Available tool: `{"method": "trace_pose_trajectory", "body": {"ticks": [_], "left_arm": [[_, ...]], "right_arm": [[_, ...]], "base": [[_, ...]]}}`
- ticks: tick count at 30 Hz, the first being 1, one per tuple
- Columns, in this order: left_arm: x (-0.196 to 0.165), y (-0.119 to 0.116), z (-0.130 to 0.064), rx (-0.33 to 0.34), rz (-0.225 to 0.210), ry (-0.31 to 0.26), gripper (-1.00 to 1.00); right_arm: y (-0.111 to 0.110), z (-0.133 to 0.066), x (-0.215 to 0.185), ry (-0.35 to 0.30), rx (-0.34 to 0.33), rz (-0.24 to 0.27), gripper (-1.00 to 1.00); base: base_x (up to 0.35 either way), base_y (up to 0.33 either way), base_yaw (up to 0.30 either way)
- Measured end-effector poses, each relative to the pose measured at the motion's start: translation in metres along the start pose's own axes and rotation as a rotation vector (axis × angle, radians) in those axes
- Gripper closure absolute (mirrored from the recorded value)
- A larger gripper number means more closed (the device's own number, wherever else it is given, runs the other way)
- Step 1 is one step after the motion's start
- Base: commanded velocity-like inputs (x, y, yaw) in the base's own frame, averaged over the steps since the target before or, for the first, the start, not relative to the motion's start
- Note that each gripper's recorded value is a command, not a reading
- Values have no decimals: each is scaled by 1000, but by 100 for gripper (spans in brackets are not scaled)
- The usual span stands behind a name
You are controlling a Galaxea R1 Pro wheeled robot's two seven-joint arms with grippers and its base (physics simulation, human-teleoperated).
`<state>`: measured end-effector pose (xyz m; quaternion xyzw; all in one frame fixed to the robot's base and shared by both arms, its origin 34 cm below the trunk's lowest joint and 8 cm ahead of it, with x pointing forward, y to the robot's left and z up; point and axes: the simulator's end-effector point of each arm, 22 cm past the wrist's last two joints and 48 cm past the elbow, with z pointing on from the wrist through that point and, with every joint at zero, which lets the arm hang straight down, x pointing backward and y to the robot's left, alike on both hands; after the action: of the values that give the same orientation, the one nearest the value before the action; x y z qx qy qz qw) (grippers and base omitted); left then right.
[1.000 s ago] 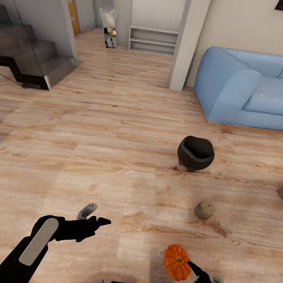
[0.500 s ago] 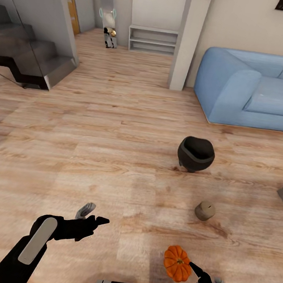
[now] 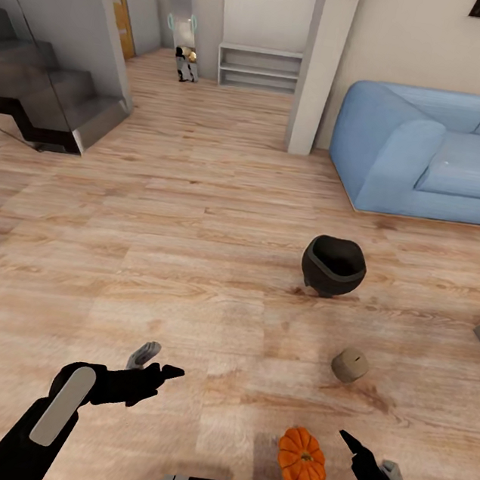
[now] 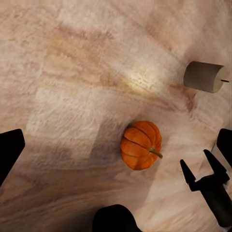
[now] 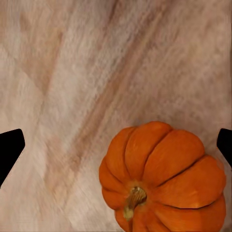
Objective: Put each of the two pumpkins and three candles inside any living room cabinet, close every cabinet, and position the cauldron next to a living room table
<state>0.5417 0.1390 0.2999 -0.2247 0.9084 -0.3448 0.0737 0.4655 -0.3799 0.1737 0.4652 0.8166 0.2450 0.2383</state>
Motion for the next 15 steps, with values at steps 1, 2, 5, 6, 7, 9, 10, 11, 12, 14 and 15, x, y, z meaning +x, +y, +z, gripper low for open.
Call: {"method": "trace_pose_trajectory", "body": {"ticks": [1, 2, 5, 6, 7, 9, 10, 11, 12, 14, 15], "left_arm": [[0, 0, 0, 0, 0, 0, -100], [0, 0, 0, 0, 0, 0, -100], [-1, 0, -1, 0, 0, -3, -100], [-1, 0, -1, 0, 0, -3, -100], [-1, 0, -1, 0, 0, -3, -100], [-1, 1, -1, 0, 0, -3, -100], [-1, 0, -1, 0, -1, -3, -100], [-1, 0, -1, 1, 0, -4, -100], [-2, -1, -2, 3, 2, -7, -100], [-3, -2, -2, 4, 3, -9, -100], [-4, -2, -2, 4, 4, -10, -100]], "right_arm": [[-1, 0, -2, -9, 5, 1, -100], [-3, 0, -5, -18, 10, 2, -100], [-7, -1, -11, -43, 27, 3, -100], [-8, -1, -13, -51, 32, 3, -100], [-9, -2, -15, -59, 38, 3, -100], [-12, -2, -20, -75, 49, 2, -100], [-12, -3, -22, -84, 50, 1, -100], [-12, -3, -24, -92, 49, 2, -100], [-11, -3, -25, -97, 49, -3, -100], [-11, -3, -32, -124, 49, -20, -100], [-11, -3, -32, -125, 48, -19, -100]], "base": [[138, 0, 0], [76, 0, 0], [25, 0, 0], [8, 0, 0], [5, 0, 0], [3, 0, 0], [1, 0, 0], [0, 0, 0], [0, 0, 0], [0, 0, 0], [0, 0, 0]]}}
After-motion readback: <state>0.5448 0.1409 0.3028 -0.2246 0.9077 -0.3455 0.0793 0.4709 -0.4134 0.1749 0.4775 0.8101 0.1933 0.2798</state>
